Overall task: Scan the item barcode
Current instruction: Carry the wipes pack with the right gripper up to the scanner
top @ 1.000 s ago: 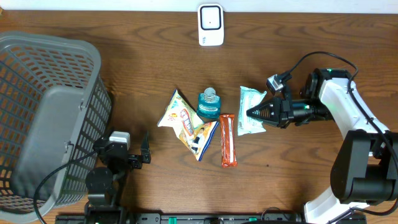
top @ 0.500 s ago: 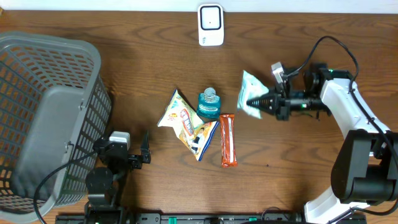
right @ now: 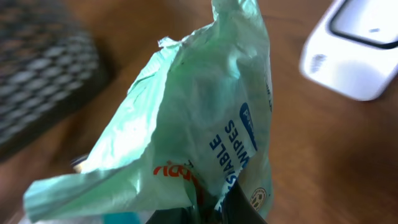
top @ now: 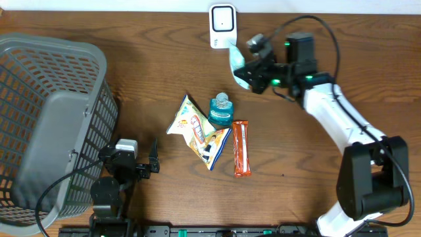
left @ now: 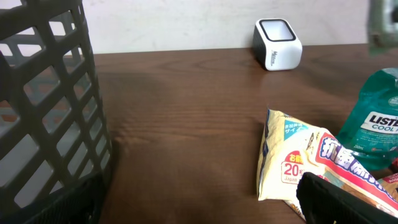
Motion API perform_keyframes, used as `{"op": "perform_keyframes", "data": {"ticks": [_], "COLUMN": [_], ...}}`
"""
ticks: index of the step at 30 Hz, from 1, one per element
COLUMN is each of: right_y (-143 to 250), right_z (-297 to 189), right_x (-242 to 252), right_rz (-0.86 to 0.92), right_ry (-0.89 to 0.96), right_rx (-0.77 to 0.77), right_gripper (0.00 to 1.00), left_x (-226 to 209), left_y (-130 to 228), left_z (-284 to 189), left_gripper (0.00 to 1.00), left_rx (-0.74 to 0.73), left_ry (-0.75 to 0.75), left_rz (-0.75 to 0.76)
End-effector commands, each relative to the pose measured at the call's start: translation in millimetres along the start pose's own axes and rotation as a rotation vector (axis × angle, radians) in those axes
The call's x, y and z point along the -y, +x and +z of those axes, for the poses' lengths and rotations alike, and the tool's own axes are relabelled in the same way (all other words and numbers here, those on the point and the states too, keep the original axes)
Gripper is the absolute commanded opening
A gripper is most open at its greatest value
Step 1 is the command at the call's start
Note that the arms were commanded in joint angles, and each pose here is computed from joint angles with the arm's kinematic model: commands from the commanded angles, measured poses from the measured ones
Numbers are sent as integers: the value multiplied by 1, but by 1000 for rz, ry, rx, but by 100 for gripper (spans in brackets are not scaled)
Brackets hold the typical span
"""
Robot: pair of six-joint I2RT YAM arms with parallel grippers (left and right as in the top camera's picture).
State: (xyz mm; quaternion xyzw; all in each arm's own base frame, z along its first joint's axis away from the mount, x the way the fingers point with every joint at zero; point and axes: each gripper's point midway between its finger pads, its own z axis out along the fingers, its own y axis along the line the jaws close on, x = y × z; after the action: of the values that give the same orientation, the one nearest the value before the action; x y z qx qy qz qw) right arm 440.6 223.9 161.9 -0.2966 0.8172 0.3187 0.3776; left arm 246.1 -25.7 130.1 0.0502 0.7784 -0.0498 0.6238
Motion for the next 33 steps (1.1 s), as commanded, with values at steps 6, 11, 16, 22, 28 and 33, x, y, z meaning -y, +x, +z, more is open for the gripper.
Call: {"op": "perform_keyframes", "data": {"ticks": [6, 11, 16, 22, 28, 33], "right_y": [-65, -93, -106, -101, -104, -102], "right_z": [38, 78, 108, 127, 129, 99], "right_x": [45, 83, 110, 129, 125, 142], "right_rz": [-81, -125, -178, -198, -204, -159], "right_ry": [339, 421, 498, 577, 582, 741], "right_rx": [54, 37, 37, 28, 36, -49], "right_gripper": [1, 1, 1, 1, 1, 1], "left_x": [-1, -1, -1, -1, -1, -1], "left_y": [16, 16, 16, 16, 16, 16], "left_z": [2, 2, 2, 2, 2, 2], "left_gripper": [98, 98, 98, 98, 98, 98], "left_rx": [-37, -37, -37, -37, -37, -37], "left_ry": [-3, -3, -3, -3, -3, -3], "left_rz": [-9, -9, -9, -9, -9, -9]}}
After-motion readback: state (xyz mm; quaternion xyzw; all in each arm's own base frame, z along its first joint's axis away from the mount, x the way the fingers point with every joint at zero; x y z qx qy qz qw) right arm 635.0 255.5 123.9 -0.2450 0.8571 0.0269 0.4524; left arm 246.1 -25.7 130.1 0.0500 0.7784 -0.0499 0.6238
